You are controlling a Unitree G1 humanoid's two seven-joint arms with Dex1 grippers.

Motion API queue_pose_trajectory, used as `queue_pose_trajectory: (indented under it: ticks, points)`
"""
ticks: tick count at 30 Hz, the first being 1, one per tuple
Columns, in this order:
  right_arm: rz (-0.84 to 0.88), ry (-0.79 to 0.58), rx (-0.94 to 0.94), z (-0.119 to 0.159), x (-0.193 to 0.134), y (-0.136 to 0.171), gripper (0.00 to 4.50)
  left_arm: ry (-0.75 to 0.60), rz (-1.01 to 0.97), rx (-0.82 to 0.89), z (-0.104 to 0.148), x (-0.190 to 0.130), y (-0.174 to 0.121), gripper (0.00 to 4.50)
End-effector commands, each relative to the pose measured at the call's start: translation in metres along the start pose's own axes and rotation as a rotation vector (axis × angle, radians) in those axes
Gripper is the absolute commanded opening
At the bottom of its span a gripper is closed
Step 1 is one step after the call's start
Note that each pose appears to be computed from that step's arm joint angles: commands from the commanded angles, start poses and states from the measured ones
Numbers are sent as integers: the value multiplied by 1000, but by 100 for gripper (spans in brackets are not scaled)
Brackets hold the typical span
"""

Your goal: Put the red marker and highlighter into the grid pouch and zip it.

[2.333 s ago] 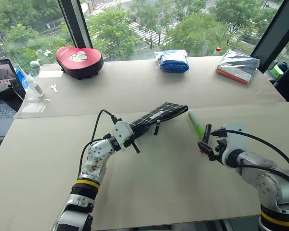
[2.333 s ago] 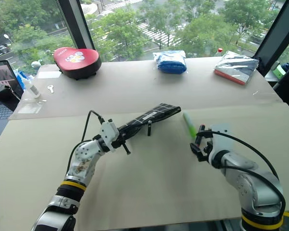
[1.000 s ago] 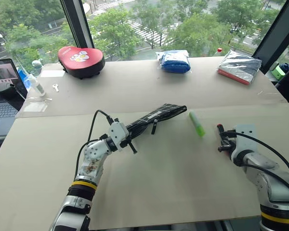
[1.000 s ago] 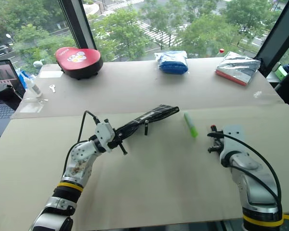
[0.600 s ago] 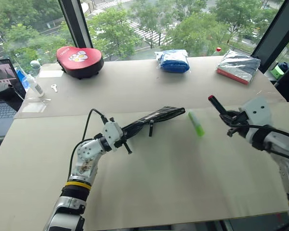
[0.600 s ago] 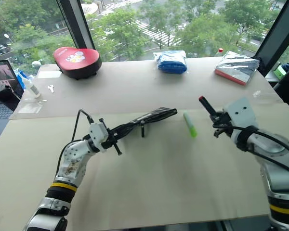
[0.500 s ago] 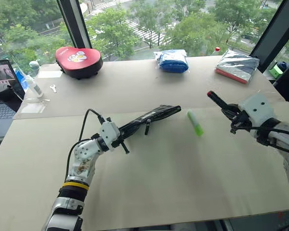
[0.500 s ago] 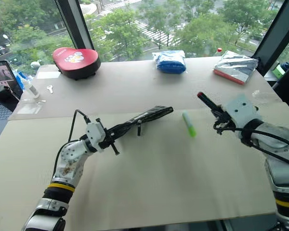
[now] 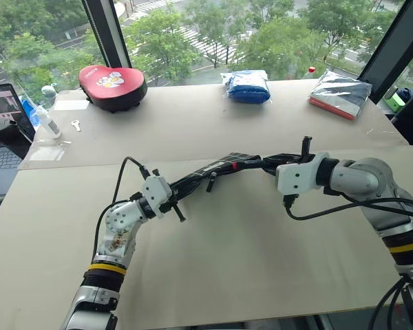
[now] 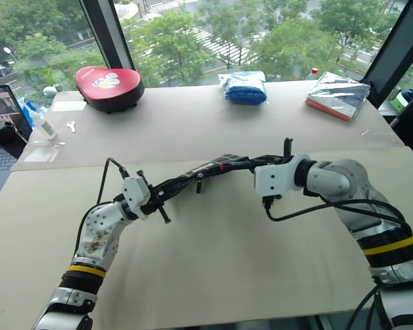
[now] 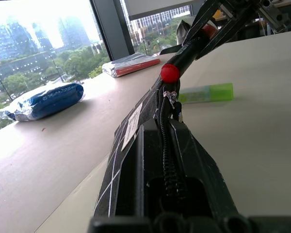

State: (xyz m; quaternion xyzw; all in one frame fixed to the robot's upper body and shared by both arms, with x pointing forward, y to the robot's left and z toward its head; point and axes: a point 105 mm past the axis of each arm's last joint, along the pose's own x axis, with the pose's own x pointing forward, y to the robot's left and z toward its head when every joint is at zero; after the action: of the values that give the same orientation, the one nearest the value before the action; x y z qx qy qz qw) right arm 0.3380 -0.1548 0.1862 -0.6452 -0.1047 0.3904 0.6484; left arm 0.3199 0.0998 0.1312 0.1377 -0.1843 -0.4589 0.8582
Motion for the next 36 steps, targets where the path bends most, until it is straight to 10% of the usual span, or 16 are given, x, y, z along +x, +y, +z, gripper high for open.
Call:
queue_pose_trajectory:
  ticks: [1, 13, 34, 36]
  points:
    - [-31, 3, -61, -2, -7, -8, 53, -33, -10, 26, 10, 4, 0, 0]
    - [-43, 23, -71, -5, -2, -6, 53, -37, -47, 17, 8, 9, -4, 0]
    - [-19, -261, -38, 71, 67, 8, 53, -58, -69, 16, 11, 15, -5, 0]
    - [-16, -255, -9, 68, 66, 8, 153, -59, -68, 17, 11, 15, -5, 0]
